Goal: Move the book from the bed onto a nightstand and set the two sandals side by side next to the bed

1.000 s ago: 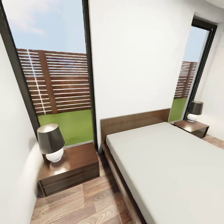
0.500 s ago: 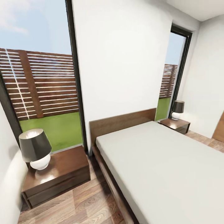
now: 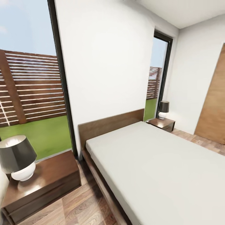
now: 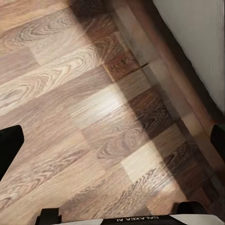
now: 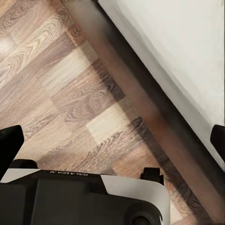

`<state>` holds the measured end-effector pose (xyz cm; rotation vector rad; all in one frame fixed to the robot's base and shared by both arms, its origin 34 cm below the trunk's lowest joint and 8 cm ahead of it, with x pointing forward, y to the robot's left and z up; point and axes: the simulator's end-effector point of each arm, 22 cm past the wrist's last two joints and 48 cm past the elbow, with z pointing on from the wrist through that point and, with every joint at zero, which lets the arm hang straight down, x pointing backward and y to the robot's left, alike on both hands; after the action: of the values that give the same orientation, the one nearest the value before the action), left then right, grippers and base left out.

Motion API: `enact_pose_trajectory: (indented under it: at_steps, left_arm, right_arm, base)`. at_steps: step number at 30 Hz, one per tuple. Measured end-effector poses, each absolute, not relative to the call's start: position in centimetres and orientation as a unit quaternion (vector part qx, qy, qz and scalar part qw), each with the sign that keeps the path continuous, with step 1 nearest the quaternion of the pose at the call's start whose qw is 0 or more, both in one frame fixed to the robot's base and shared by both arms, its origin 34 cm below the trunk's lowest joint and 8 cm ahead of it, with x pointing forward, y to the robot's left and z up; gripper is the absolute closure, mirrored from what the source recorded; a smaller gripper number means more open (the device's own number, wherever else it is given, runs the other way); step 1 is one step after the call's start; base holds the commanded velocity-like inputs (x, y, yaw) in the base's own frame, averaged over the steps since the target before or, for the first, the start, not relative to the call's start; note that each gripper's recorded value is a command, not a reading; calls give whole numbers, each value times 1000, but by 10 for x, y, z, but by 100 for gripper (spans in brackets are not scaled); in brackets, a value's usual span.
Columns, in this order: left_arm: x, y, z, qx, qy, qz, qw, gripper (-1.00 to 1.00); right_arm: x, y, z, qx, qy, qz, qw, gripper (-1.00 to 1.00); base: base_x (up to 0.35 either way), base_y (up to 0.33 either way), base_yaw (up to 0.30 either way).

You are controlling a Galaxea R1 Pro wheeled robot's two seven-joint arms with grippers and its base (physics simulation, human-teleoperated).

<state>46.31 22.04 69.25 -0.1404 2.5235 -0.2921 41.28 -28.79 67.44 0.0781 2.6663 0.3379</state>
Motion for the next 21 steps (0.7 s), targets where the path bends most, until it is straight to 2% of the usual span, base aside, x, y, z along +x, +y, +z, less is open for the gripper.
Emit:
enact_pose_trajectory:
  at_steps: [21]
  left_arm:
    - [469, 221, 700, -52, 945, -110, 305, -100]
  right_arm:
    - [419, -288, 681, 27, 964, 123, 235, -100]
  base:
    - [0, 0, -253]
